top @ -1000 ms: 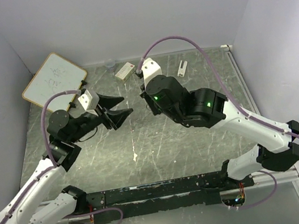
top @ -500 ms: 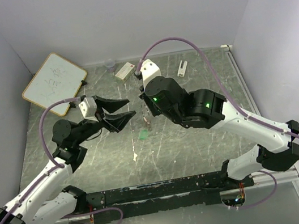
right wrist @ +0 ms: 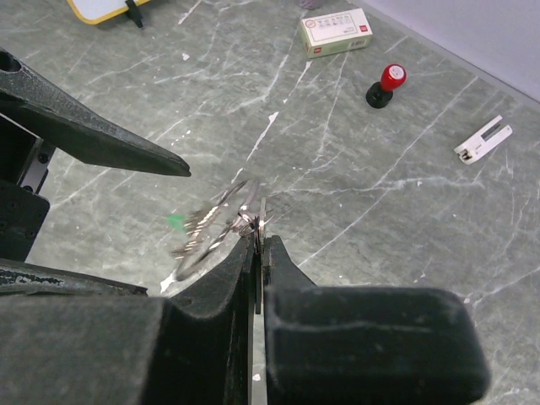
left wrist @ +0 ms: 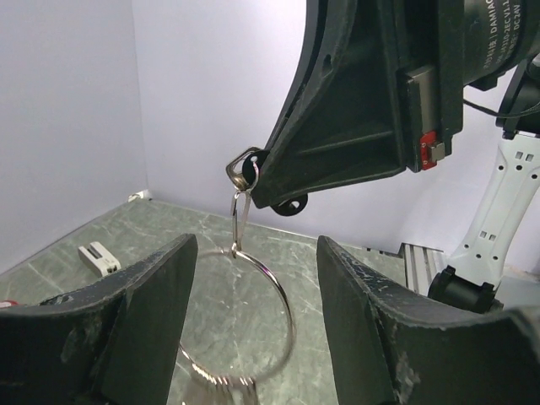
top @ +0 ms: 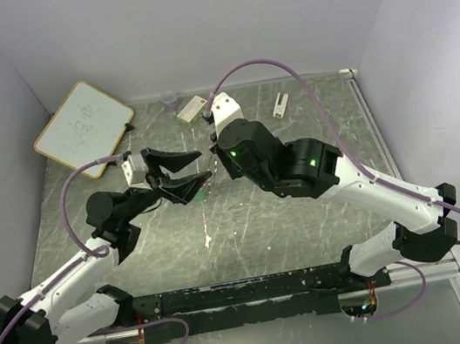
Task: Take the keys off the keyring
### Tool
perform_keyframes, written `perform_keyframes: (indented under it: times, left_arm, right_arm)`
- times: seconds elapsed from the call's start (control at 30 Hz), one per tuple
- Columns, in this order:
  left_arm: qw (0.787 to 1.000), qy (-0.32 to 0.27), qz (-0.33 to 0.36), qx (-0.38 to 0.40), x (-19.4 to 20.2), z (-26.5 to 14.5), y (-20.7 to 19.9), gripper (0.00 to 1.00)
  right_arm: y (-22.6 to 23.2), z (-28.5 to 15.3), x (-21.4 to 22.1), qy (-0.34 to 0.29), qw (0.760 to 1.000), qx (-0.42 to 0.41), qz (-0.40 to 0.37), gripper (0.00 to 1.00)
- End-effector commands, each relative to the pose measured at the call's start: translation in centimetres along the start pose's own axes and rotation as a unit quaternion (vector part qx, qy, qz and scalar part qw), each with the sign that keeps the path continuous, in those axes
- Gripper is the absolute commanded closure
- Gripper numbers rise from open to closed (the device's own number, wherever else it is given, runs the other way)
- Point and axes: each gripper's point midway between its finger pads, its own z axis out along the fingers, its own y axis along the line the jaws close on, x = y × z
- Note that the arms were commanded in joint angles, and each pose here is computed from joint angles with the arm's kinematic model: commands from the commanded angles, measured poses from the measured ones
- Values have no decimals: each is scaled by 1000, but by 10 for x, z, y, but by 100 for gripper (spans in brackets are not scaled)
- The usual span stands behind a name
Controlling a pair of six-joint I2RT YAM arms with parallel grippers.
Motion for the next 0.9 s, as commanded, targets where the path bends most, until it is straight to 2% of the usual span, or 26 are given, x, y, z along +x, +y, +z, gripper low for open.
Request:
perform_keyframes:
  times: [0.0, 0.37, 0.47, 0.87]
  left_arm:
    - [999, -27, 13, 27, -7, 5, -10, 30]
    - [999, -23, 8, 33, 14, 19, -15, 30]
    - [999, -18, 27, 27, 17, 28, -14, 30]
    - [995, -41, 56, -66, 13, 34, 5, 29]
  right_arm:
    - [1, 0, -10, -20, 1000, 3, 5, 100]
    - [3, 1, -12, -23, 1000, 1, 8, 100]
    - [4, 3, -12, -22, 1000, 1, 6, 100]
    - [9, 6, -12, -22, 1000, -3, 3, 100]
